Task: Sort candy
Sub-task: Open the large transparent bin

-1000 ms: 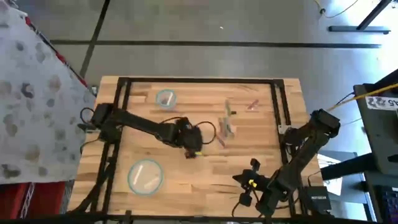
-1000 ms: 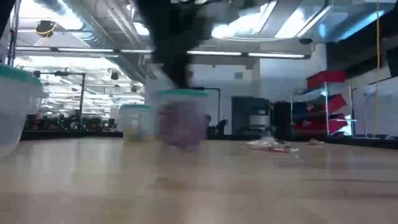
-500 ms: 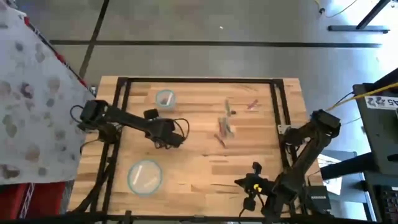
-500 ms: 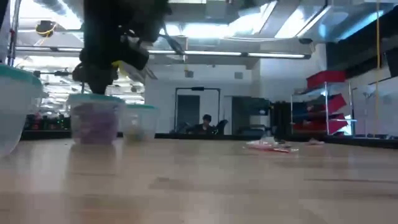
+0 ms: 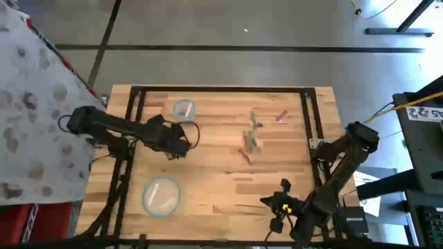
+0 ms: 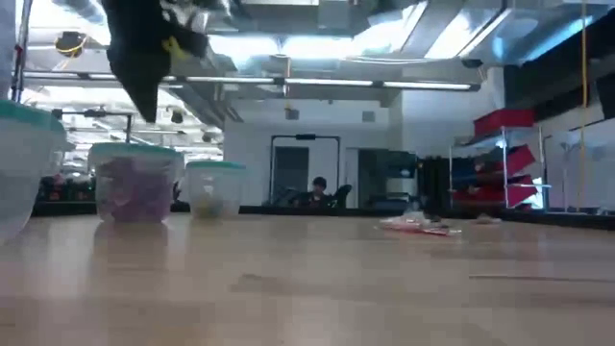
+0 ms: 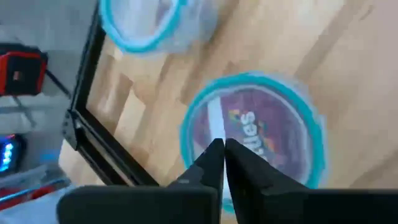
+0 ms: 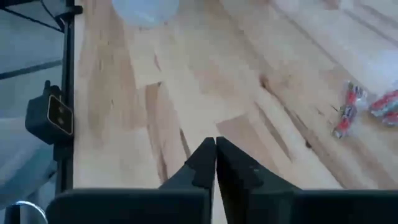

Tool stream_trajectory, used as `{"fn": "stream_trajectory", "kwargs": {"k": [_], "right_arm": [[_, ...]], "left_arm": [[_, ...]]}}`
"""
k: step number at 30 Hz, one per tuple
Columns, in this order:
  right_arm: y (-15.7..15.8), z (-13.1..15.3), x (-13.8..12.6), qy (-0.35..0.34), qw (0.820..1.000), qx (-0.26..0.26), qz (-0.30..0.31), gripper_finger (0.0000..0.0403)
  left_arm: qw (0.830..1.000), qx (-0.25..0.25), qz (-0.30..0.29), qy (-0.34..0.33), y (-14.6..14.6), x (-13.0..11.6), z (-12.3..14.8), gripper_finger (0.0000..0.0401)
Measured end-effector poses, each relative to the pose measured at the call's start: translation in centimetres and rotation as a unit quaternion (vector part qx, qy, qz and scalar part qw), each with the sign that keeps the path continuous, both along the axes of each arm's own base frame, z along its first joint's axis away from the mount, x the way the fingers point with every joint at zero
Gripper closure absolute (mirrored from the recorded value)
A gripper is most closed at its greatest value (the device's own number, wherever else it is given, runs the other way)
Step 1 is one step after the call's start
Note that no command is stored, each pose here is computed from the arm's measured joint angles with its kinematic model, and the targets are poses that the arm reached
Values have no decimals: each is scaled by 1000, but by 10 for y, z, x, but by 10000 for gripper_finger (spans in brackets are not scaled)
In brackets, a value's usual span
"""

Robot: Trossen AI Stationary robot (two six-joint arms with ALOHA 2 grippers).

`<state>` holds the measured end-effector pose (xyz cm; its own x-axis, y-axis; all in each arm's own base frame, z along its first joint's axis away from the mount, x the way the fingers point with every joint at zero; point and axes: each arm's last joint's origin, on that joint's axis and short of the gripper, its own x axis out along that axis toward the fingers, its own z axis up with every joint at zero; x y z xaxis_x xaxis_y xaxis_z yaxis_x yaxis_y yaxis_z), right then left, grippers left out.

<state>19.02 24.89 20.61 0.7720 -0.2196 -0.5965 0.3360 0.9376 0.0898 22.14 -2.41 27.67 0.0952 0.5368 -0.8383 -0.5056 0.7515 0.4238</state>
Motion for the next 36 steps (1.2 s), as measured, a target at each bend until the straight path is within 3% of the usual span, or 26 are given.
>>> {"fn": "stream_trajectory", "kwargs": {"k": [3, 6, 9, 12, 18, 23, 29, 36], "right_arm": [[-2, 0, 4, -5, 1000, 1, -7, 401], [-4, 3, 14, -14, 1000, -7, 4, 401], [-5, 7, 27, -23, 999, -27, 32, 401], [-8, 11, 41, -28, 997, -39, 62, 401], [-14, 13, 56, -16, 993, -44, 111, 401], [-12, 12, 54, -3, 990, -46, 137, 401], [-11, 11, 54, 8, 988, -35, 153, 401], [-10, 10, 53, 20, 985, -24, 168, 401]], "left_arm": [[998, -35, -16, -48, -10, -11, 22, 401], [987, -126, -67, -69, -31, -23, 35, 401], [969, -214, -92, -77, -60, -30, 33, 401], [959, -259, -104, -56, -93, -37, 17, 401], [964, -239, -109, -30, -144, -50, -33, 401], [959, -254, -112, -60, -168, -37, -70, 401], [948, -261, -136, -122, -176, -1, -90, 401], [916, -232, -202, -258, -157, 49, -82, 401]]}}
